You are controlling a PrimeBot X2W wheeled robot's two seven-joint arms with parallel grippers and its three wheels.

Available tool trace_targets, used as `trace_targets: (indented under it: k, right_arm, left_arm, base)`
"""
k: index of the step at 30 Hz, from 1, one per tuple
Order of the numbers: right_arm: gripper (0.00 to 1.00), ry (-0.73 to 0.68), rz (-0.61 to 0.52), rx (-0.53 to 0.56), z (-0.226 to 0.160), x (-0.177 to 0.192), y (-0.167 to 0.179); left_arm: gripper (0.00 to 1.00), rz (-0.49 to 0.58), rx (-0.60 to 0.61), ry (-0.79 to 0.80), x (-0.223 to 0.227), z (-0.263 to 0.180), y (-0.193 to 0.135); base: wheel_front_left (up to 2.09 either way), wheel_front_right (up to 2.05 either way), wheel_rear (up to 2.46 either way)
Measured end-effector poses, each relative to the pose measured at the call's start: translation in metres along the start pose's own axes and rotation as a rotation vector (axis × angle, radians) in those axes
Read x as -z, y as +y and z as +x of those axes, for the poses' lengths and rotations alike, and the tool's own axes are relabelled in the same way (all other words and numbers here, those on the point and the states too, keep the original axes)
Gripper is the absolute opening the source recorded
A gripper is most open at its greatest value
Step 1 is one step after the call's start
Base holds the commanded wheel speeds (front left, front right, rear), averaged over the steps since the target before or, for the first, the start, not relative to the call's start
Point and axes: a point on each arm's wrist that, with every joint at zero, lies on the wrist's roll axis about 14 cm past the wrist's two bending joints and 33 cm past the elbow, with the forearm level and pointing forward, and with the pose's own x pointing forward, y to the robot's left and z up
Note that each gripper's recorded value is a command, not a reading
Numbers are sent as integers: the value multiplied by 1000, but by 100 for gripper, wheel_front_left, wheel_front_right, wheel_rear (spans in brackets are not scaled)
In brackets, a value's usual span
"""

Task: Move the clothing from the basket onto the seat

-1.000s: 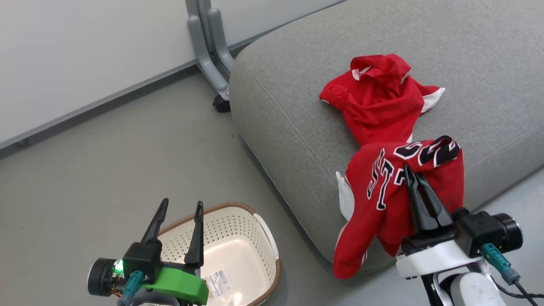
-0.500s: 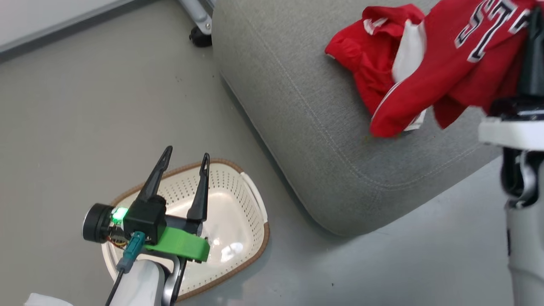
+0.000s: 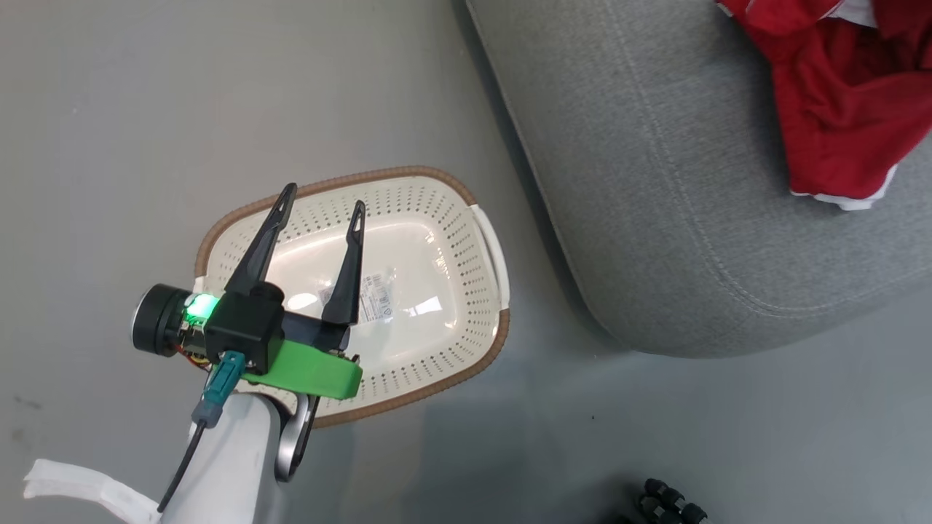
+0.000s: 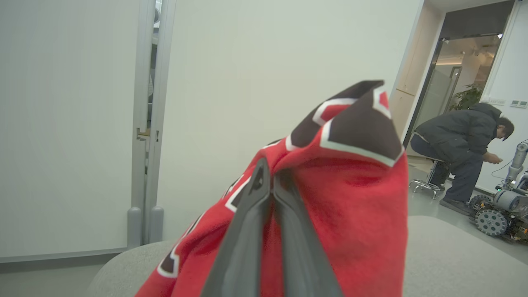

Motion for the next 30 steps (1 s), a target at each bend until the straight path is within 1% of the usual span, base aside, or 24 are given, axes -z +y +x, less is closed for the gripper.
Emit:
trace_targets:
  k: [4, 8, 10, 11, 12, 15, 18, 21, 26, 30]
  right_arm:
    - [0, 164, 88, 19, -5, 71, 16]
    - [0, 263, 150, -1, -12, 115, 43]
    - [27, 292, 163, -13, -16, 127, 54]
    - [86, 306, 169, -17, -19, 132, 58]
    - [100, 315, 173, -18, -22, 134, 61]
    - [100, 339, 184, -6, -38, 136, 63]
    - [100, 347, 177, -28, -55, 129, 71]
    - [100, 361, 174, -68, -80, 120, 84]
    - [100, 335, 218, -148, -116, 86, 111]
    - [100, 333, 269, -252, -155, 61, 144]
  left_arm:
    - [100, -10, -43, 23, 11, -4, 17]
    - [100, -11, -88, 59, 23, -14, 32]
    - [100, -15, -112, 66, 24, -19, 39]
    - [100, -17, -124, 66, 23, -21, 42]
    - [100, -24, -133, 66, 22, -23, 44]
    - [100, -39, -159, 60, 15, -31, 47]
    - [100, -56, -188, 52, 7, -43, 47]
    - [100, -72, -219, 48, -1, -59, 47]
    - [100, -74, -275, 29, -18, -87, 48]
    - [100, -73, -337, -6, -34, -115, 51]
  base:
    - [0, 0, 0]
    - [0, 0, 0]
    - [0, 0, 0]
    - [0, 0, 0]
    - [0, 0, 0]
    - [0, 0, 0]
    - [0, 0, 0]
    - [0, 0, 0]
    - [0, 0, 0]
    - [0, 0, 0]
